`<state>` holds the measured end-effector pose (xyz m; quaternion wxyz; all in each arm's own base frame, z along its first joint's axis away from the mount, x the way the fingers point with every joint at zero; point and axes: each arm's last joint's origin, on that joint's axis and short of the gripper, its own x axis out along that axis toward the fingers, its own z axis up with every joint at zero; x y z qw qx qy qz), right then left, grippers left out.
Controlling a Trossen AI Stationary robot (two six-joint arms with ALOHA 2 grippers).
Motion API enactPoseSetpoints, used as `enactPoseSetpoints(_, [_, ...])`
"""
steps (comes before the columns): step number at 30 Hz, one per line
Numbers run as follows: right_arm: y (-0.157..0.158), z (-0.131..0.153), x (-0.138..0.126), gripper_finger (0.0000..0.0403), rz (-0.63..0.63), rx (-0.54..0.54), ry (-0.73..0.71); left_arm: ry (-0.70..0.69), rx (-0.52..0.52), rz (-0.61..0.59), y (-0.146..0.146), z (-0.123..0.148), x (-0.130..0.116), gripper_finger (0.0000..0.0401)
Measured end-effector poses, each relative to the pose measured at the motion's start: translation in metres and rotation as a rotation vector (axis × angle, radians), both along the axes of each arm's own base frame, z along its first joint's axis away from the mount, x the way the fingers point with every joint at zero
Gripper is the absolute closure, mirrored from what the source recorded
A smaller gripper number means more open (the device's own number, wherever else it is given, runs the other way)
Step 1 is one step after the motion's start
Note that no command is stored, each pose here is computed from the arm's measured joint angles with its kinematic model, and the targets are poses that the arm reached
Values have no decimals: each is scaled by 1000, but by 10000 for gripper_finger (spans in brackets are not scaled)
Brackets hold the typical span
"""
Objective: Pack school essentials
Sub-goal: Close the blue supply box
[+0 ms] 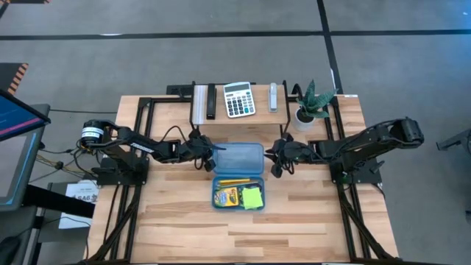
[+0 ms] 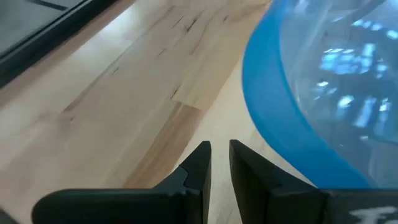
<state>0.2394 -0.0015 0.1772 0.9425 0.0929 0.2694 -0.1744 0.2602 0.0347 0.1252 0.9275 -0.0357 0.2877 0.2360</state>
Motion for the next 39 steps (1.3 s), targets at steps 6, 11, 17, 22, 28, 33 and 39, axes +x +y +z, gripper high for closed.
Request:
enactPoseSetpoints(6, [0,-1,0,305,9,-38,18,4,17,-18,-1,0,0,354])
enactPoseSetpoints(11, [-1,-1,-1,305,26,-71,37,7,63,-58,-4,2,2,354])
enactPoseSetpoints(17, [1,-2,-2,305,43,-92,56,18,135,-82,-11,4,3,354])
enactPoseSetpoints(22, [0,-4,-3,305,17,-87,75,-11,205,-104,-18,9,6,354])
enactPoseSetpoints(28, [-5,-4,-3,305,4,-97,80,-12,272,-143,-24,12,8,354])
enactPoseSetpoints(33, [-6,-4,-3,305,5,-103,84,-4,298,-153,-26,13,8,354])
enactPoseSetpoints(39, [-6,-4,-4,305,21,-123,104,10,328,-172,-27,13,8,354])
